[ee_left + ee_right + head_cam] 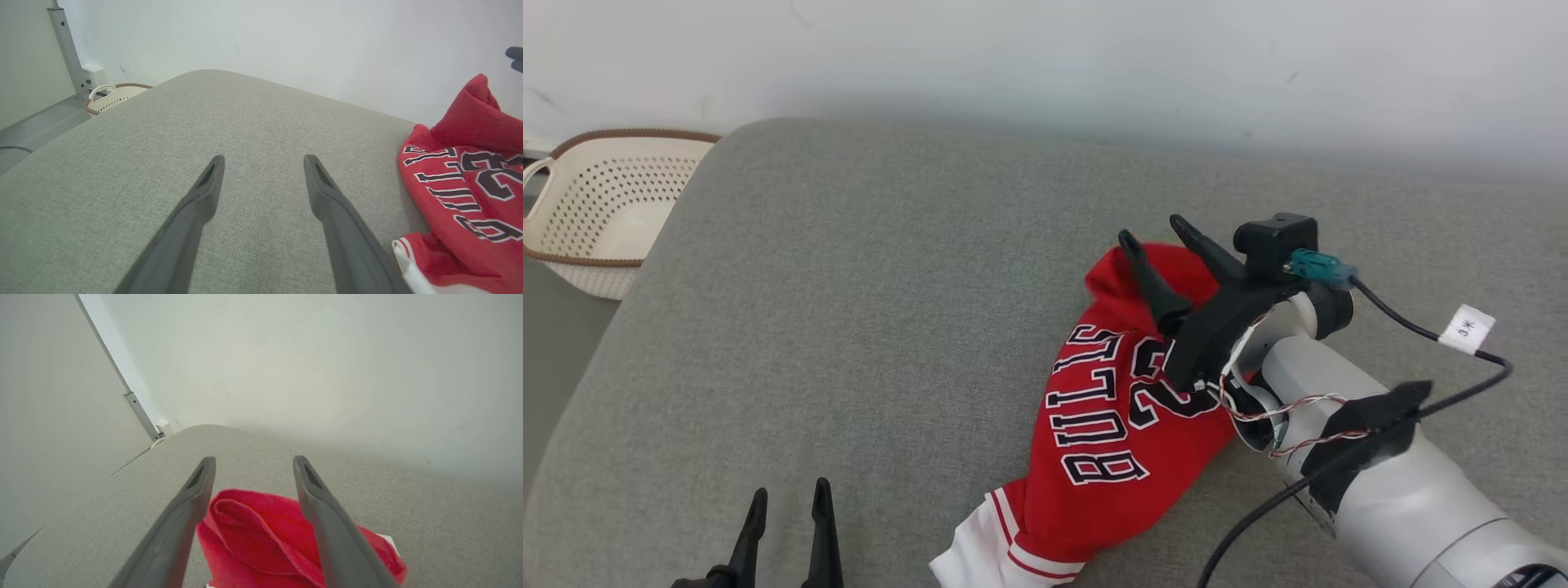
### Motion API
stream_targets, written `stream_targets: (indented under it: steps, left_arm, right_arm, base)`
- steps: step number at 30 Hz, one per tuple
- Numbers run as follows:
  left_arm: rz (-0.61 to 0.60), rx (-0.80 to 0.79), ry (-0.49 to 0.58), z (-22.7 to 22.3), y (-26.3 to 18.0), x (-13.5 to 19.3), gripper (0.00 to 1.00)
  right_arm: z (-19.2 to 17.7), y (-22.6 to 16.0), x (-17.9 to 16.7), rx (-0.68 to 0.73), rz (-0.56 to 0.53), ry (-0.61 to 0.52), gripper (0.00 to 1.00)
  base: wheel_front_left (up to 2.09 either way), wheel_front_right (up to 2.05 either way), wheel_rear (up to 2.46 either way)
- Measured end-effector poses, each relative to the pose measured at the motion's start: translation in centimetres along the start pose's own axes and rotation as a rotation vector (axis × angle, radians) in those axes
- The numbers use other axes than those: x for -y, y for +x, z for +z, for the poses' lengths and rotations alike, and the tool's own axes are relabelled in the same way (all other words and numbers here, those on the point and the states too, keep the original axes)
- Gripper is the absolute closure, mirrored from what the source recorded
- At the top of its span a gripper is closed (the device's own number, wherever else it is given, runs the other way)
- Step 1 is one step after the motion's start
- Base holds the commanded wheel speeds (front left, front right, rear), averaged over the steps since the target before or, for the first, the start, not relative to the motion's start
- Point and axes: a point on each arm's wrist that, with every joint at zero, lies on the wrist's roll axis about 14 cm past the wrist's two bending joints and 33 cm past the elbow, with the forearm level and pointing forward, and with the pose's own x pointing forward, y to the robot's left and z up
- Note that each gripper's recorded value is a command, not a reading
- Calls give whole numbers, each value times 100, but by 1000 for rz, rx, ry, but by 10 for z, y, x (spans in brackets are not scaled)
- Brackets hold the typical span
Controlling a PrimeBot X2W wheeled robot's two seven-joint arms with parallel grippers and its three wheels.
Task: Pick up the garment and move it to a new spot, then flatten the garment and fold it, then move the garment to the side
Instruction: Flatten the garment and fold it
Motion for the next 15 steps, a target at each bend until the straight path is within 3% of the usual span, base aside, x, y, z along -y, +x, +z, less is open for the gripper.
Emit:
stream_targets:
  steps: [6, 15]
  left_arm:
    - [-28, 13, -6, 4, 0, 8, 0]
    - [-32, 32, -6, 9, -1, 7, 0]
  right_arm:
    - [23, -23, 26, 77, -58, 11, 0]
    - [8, -72, 93, 39, -254, 11, 0]
  base:
    - [0, 0, 0]
    - [0, 0, 0]
